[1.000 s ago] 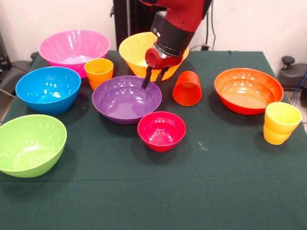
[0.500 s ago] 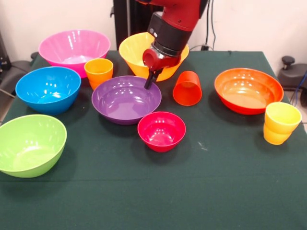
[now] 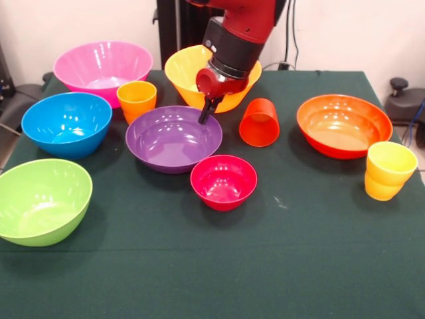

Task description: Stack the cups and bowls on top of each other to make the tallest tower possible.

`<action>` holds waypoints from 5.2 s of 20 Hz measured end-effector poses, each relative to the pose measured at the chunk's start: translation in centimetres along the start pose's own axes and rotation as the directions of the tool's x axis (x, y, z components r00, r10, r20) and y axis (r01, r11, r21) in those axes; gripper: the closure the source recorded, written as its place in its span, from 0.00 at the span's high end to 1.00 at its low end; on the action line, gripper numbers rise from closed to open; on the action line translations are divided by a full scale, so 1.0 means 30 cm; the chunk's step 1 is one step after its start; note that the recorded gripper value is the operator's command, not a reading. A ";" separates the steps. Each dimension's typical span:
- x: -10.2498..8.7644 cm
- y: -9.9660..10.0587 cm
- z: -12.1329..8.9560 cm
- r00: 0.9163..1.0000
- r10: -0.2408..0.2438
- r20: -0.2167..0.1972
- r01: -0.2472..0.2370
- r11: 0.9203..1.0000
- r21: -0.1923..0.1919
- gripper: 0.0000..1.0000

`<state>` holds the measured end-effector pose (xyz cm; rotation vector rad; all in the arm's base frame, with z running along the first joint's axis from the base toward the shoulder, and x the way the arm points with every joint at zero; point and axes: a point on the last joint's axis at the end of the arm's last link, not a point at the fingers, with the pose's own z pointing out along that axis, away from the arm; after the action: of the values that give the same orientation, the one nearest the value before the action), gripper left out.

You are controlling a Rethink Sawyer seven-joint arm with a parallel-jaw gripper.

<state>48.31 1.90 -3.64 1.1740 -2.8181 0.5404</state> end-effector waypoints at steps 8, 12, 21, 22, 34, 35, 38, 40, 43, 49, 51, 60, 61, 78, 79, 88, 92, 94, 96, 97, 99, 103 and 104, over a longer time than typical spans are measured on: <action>-0.006 0.043 -0.029 0.996 -0.090 -0.025 0.092 0.993 0.068 0.00; 0.004 0.061 -0.051 0.990 -0.136 -0.033 0.139 0.983 0.116 0.00; 0.045 0.060 -0.083 0.985 -0.168 -0.038 0.172 0.962 0.210 0.00; 0.052 0.055 -0.086 0.985 -0.166 -0.038 0.171 0.961 0.219 0.00; 0.133 -0.031 -0.129 0.991 -0.117 -0.070 0.132 0.946 0.297 0.00; 0.130 -0.035 -0.132 0.991 -0.113 -0.066 0.128 0.946 0.298 0.00; 0.115 -0.063 -0.152 0.996 -0.087 -0.036 0.093 0.950 0.299 0.00; 0.105 -0.079 -0.162 0.997 -0.069 -0.017 0.071 0.952 0.297 0.00; 0.085 -0.126 -0.189 0.999 -0.011 0.042 -0.001 0.960 0.280 0.00; 0.053 -0.196 -0.241 0.986 0.090 0.142 -0.122 0.965 0.233 0.00; 0.038 -0.209 -0.263 0.979 0.113 0.168 -0.149 0.964 0.220 0.00; -0.056 -0.182 -0.370 0.964 0.144 0.224 -0.184 0.968 0.170 0.00; -0.068 -0.173 -0.380 0.964 0.144 0.224 -0.183 0.970 0.163 0.00; -0.113 -0.123 -0.406 0.972 0.138 0.192 -0.165 0.977 0.133 0.00; -0.114 -0.122 -0.405 0.972 0.138 0.191 -0.165 0.977 0.133 0.00; -0.154 -0.078 -0.389 0.978 0.102 0.181 -0.128 0.983 0.134 0.00; -0.171 -0.053 -0.386 0.980 0.089 0.179 -0.113 0.985 0.129 0.00; -0.179 -0.043 -0.389 0.980 0.085 0.179 -0.109 0.986 0.128 0.00; -0.183 -0.041 -0.391 0.980 0.084 0.179 -0.108 0.986 0.128 0.00; -0.195 -0.039 -0.397 0.980 0.079 0.184 -0.104 0.986 0.132 0.00; -0.211 -0.037 -0.401 0.979 0.071 0.190 -0.098 0.986 0.137 0.00; -0.250 -0.030 -0.410 0.977 0.053 0.205 -0.085 0.985 0.148 0.00; -0.254 -0.031 -0.412 0.977 0.053 0.207 -0.085 0.985 0.149 0.00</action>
<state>53.22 10.61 6.95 1.2264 -3.0470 0.6968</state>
